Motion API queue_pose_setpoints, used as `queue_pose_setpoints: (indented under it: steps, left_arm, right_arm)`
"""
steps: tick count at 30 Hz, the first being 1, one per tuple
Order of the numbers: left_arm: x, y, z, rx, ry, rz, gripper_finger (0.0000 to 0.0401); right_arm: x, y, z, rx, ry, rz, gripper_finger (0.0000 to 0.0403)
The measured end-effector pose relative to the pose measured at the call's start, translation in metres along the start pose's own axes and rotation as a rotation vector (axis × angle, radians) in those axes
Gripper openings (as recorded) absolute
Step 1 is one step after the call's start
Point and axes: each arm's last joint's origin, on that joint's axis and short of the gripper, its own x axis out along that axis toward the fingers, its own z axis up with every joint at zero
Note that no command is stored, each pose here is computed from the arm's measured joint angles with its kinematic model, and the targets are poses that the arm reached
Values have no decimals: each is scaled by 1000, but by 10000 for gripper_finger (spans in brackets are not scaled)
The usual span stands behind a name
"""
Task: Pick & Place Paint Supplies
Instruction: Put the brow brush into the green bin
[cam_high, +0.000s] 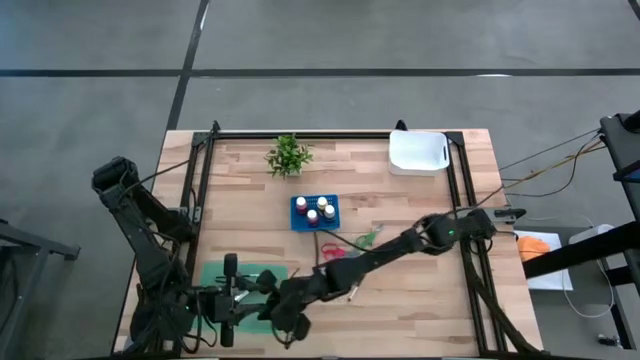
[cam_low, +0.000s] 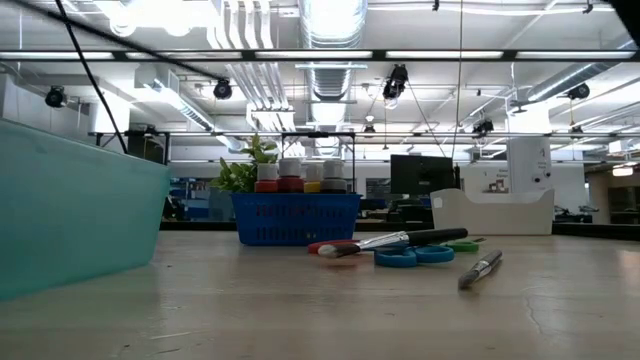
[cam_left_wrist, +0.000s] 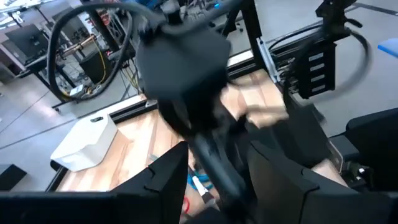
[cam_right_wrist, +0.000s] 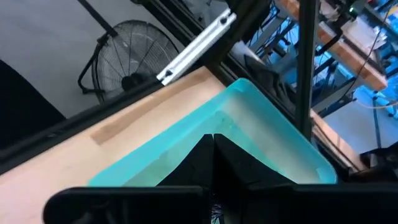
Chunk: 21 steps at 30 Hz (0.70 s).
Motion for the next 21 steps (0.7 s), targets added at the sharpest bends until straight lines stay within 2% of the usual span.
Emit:
queue_pose_setpoints:
  steps: [9,21]
  left_arm:
    - [-1,-1,-2,17,10,-10,174]
    - [-2,-2,-3,19,11,-18,174]
  right_arm:
    - [35,-21,-11,36,12,24,7]
    - [37,-26,-21,106,17,26,8]
